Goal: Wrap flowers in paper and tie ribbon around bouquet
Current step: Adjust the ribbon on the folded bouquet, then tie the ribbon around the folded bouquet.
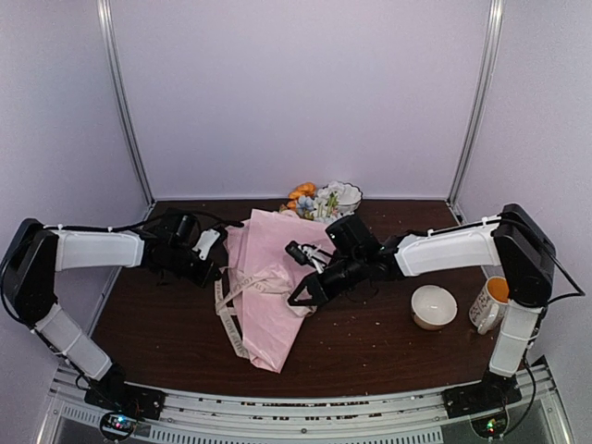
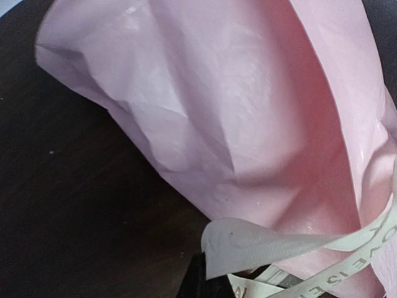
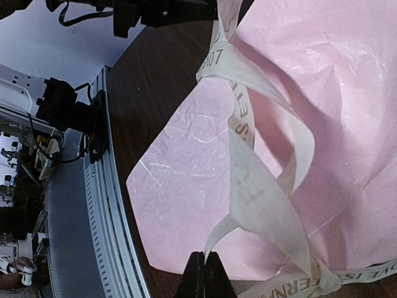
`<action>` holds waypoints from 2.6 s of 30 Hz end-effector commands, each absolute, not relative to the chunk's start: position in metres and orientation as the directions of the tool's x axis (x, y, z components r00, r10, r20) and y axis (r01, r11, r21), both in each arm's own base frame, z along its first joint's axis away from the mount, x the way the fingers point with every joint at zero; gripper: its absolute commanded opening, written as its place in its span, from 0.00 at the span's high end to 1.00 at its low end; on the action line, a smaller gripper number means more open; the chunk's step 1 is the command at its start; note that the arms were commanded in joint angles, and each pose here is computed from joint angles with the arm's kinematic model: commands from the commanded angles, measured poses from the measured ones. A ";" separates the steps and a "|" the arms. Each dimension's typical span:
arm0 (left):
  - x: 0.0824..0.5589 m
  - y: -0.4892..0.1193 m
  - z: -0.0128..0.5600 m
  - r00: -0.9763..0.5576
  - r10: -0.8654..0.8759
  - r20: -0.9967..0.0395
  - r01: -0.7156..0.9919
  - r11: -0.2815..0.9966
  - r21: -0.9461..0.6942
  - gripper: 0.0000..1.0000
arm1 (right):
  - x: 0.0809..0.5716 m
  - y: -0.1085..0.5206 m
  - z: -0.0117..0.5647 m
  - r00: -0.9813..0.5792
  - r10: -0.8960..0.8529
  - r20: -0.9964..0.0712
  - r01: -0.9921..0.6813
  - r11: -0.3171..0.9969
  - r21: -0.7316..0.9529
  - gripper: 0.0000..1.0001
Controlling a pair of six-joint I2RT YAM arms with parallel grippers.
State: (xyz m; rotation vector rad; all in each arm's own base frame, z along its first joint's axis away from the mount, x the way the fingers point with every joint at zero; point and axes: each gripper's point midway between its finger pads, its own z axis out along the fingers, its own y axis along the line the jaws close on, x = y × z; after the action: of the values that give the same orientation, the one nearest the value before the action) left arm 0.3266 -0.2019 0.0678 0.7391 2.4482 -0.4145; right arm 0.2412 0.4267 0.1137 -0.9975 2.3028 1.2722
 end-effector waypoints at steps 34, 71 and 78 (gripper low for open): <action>0.393 -0.129 0.108 -0.648 0.188 -0.739 0.274 0.962 0.004 1.00 | 0.355 0.317 0.161 -0.623 -0.259 -0.738 -0.533 0.831 0.158 1.00; 0.373 -0.146 0.100 -0.662 0.195 -0.723 0.349 0.935 -0.068 1.00 | 0.269 0.350 0.038 -0.660 -0.637 -0.398 -0.740 0.645 0.193 0.45; 0.373 -0.144 0.102 -0.660 0.193 -0.726 0.345 0.936 -0.064 1.00 | 0.287 0.348 0.026 -0.668 -0.619 -0.414 -0.713 0.691 0.118 0.48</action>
State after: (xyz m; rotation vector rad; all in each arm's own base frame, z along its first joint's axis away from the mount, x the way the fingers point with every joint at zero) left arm 0.3624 -0.1394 0.0867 0.3757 2.3601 -0.2398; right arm 0.2663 0.3434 0.0264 -1.0895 2.6076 0.4569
